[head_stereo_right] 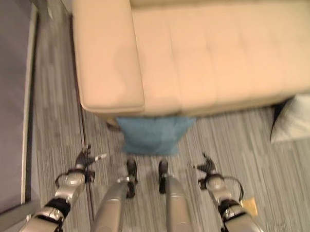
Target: Pick up all the scattered cushions and arrange them neatly on the sofa.
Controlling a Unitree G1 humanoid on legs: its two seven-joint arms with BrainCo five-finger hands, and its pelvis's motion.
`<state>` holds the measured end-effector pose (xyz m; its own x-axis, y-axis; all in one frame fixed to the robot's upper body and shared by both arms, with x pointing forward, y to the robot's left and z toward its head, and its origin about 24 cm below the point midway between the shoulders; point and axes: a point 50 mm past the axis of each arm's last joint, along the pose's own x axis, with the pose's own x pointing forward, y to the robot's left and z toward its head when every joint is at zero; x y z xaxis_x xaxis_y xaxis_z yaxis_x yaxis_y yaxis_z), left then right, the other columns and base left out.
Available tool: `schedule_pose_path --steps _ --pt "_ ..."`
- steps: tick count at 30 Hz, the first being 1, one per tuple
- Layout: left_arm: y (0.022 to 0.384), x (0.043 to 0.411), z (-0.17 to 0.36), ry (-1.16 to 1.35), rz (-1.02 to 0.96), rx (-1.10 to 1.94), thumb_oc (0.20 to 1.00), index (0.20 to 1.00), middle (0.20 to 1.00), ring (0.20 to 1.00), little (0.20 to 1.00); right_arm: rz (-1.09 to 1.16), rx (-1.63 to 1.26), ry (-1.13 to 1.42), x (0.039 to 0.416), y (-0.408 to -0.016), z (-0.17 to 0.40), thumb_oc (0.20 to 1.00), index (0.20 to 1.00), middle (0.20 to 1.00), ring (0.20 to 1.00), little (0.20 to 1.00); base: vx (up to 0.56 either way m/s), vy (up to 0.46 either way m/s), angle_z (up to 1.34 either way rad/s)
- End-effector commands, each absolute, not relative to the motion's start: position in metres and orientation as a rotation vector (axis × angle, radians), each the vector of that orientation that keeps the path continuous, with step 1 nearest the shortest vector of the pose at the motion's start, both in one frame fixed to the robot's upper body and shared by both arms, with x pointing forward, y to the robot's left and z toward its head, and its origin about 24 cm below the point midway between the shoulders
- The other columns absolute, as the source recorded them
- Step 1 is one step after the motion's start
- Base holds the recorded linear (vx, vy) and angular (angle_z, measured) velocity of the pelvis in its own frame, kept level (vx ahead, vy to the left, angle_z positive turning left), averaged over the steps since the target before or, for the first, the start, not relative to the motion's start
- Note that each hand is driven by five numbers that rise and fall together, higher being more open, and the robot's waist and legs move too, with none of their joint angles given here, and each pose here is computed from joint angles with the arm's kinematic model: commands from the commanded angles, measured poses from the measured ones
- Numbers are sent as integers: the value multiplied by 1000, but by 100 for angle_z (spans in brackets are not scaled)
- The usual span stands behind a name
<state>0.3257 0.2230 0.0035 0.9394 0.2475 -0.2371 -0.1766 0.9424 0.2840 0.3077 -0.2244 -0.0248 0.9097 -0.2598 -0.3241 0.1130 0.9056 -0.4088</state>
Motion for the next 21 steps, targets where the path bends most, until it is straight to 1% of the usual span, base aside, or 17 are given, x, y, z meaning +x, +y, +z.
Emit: schedule_pose_path --steps 1,4,5,7,9,10,15,17,18,21 --pt "215 324 9 191 280 244 1000 1000 1000 1000 1000 -282 -433 319 299 -238 -21 1000 1000 1000 1000 1000 -88 3 -17" --pt "212 348 46 73 303 221 1000 1000 1000 1000 1000 -326 -411 164 327 -235 18 1000 1000 1000 1000 1000 -75 -1 -2" --pt "212 348 46 73 303 220 1000 1000 1000 1000 1000 -326 -411 164 328 -235 18 1000 1000 1000 1000 1000 -22 32 -9" --pt "206 356 69 -18 317 190 1000 1000 1000 1000 1000 -345 -403 84 336 -235 37 1000 1000 1000 1000 1000 -14 -16 -13" --pt "206 356 69 -17 316 190 1000 1000 1000 1000 1000 -345 -403 84 336 -235 37 1000 1000 1000 1000 1000 -4 -12 -3" --pt "205 361 77 -34 347 164 1000 1000 1000 1000 1000 -373 -395 42 343 -237 50 1000 1000 1000 1000 1000 5 -33 2" --pt "200 368 95 -88 359 150 1000 1000 1000 1000 1000 -402 -371 -67 353 -234 78 1000 1000 1000 1000 1000 7 -30 4" --pt "201 373 108 -126 362 133 1000 1000 1000 1000 1000 -405 -349 -142 359 -230 96 1000 1000 1000 1000 1000 5 -5 2" --pt "202 373 109 -127 362 133 1000 1000 1000 1000 1000 -405 -349 -143 360 -230 97 1000 1000 1000 1000 1000 0 0 0" --pt "203 380 134 -206 347 123 1000 1000 1000 1000 1000 -374 -341 -225 366 -227 121 1000 1000 1000 1000 1000 0 0 0"
